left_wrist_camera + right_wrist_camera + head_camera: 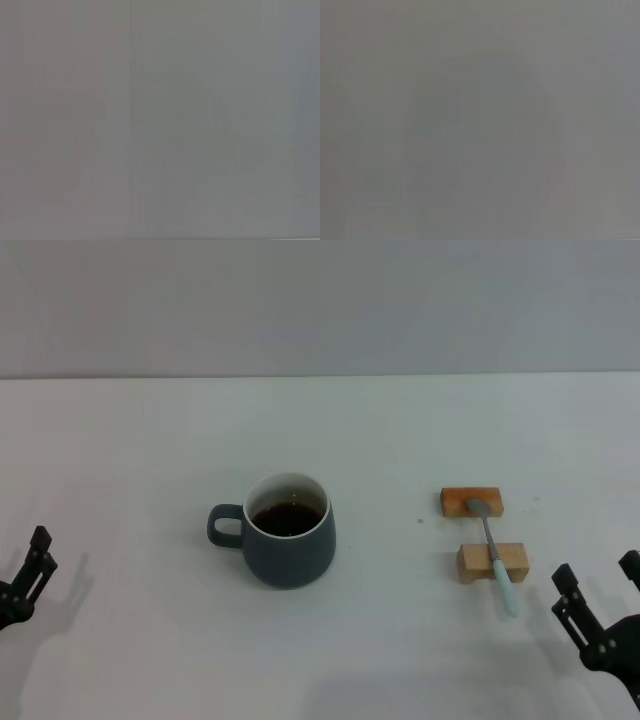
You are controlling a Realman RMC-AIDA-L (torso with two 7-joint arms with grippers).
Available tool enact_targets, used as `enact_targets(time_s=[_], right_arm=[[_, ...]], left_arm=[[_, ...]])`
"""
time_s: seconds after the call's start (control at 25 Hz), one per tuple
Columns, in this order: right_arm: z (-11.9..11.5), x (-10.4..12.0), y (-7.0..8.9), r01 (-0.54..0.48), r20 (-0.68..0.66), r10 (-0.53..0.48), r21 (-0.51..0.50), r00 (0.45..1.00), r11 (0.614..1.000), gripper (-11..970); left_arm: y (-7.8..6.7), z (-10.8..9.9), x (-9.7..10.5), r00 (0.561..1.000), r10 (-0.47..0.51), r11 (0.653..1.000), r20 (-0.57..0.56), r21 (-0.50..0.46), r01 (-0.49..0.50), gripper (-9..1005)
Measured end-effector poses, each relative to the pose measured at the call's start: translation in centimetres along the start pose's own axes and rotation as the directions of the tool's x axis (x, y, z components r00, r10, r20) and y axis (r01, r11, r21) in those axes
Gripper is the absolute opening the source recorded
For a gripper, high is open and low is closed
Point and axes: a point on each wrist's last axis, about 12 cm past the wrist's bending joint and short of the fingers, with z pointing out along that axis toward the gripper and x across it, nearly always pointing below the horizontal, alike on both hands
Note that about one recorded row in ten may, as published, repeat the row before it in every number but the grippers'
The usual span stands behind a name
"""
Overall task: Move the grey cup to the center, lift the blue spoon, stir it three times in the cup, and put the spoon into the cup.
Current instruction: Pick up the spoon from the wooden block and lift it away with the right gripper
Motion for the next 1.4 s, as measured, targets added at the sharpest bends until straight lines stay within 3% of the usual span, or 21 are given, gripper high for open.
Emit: enact_targets(time_s=[0.48,1.4], right_arm=[[-0.7,0.6,0.7,-0.018,-0.051,0.016,-0.022,0.999,1.0,786],[1.0,1.4,1.4,-0.031,-0.129,0.023,-0.064,0.991,0.997,786]], left_arm=[[-0.2,0.3,-0.1,1.0,0.001,1.0,0.002,0.015,-0.001,862],[-0.2,0.1,0.0,1.0,0.001,1.0,-0.004,0.013,-0.001,862]])
